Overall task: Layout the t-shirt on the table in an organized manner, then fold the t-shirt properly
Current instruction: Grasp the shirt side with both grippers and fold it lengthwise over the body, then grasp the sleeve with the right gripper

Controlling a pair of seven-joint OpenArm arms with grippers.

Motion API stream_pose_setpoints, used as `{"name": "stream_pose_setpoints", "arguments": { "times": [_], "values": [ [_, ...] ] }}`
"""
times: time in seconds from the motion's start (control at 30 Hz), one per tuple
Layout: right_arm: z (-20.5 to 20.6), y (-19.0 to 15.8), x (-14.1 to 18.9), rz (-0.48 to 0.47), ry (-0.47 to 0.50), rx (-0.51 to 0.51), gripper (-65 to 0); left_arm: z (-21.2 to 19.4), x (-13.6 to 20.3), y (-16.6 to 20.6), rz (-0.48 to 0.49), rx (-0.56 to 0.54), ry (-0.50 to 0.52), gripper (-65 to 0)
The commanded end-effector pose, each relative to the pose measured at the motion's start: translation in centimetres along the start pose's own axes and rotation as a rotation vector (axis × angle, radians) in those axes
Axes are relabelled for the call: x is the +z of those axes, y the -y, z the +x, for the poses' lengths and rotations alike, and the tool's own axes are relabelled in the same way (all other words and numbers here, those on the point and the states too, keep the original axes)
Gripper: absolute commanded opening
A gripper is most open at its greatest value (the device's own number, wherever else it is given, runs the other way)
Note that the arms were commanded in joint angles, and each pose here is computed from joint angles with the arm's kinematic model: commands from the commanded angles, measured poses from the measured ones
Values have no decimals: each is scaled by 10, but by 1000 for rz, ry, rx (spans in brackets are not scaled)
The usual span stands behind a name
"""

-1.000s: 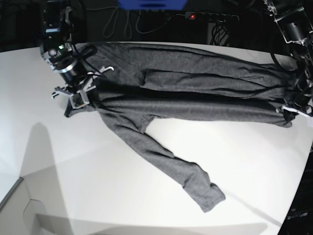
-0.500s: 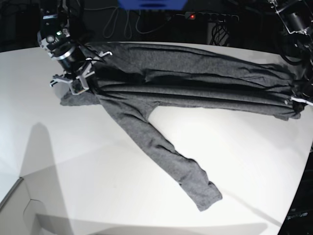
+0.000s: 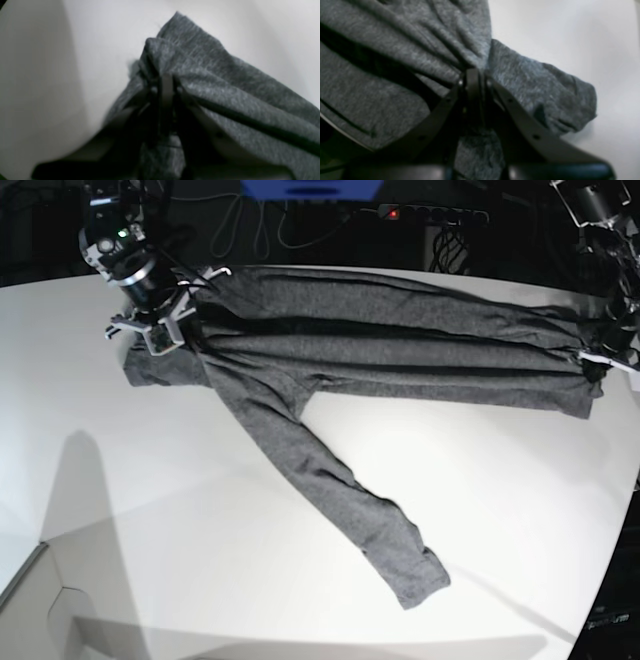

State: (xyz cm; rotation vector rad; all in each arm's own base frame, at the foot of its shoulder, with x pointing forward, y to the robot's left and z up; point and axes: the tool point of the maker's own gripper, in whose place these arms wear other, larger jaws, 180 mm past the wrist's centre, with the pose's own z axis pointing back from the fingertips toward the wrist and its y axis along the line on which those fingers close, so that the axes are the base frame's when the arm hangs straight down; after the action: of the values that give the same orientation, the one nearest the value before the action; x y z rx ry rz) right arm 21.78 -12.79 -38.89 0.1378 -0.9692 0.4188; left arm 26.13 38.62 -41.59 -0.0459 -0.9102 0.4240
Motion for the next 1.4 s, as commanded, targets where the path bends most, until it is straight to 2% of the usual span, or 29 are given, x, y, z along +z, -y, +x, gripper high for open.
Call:
{"name": "stream_pose_setpoints", "arguments": {
  "times": [0.0,0.3,0.4,0.5,0.57,0.67,0.87,0.93,1.17,1.37],
  "values": [
    [10,3,1,-8,42,0,-650,19,2,-4,5,-18,43,-645],
    [2,1,5,-2,13,2,-650,5,-5,16,-42,-63,-6,-634],
    [-3,2,8,1,-1,12,-632,4,-5,17,-43,-62,-7,-557],
    [-6,-1,11,7,-6,10,-540,5,-5,14,-38,-60,-4,-459],
    [-6,-2,12,8,-6,10,-482,6,-4,14,-37,-61,-4,-417],
    [-3,-2,19,2,2,17,-440,7,-4,14,-37,-61,-2,-413],
    [28,-8,31,-4,80,36,-432,12,-3,16,-43,-63,11,-413],
    [34,-9,30,-12,98,21,-426,12,-3,16,-43,-63,12,-413],
    [54,-3,20,-80,162,-73,-283,22,-1,4,-20,-59,28,-412],
    [88,-2,5,-97,255,-115,-271,22,-2,5,-19,-67,26,-412]
  ]
}}
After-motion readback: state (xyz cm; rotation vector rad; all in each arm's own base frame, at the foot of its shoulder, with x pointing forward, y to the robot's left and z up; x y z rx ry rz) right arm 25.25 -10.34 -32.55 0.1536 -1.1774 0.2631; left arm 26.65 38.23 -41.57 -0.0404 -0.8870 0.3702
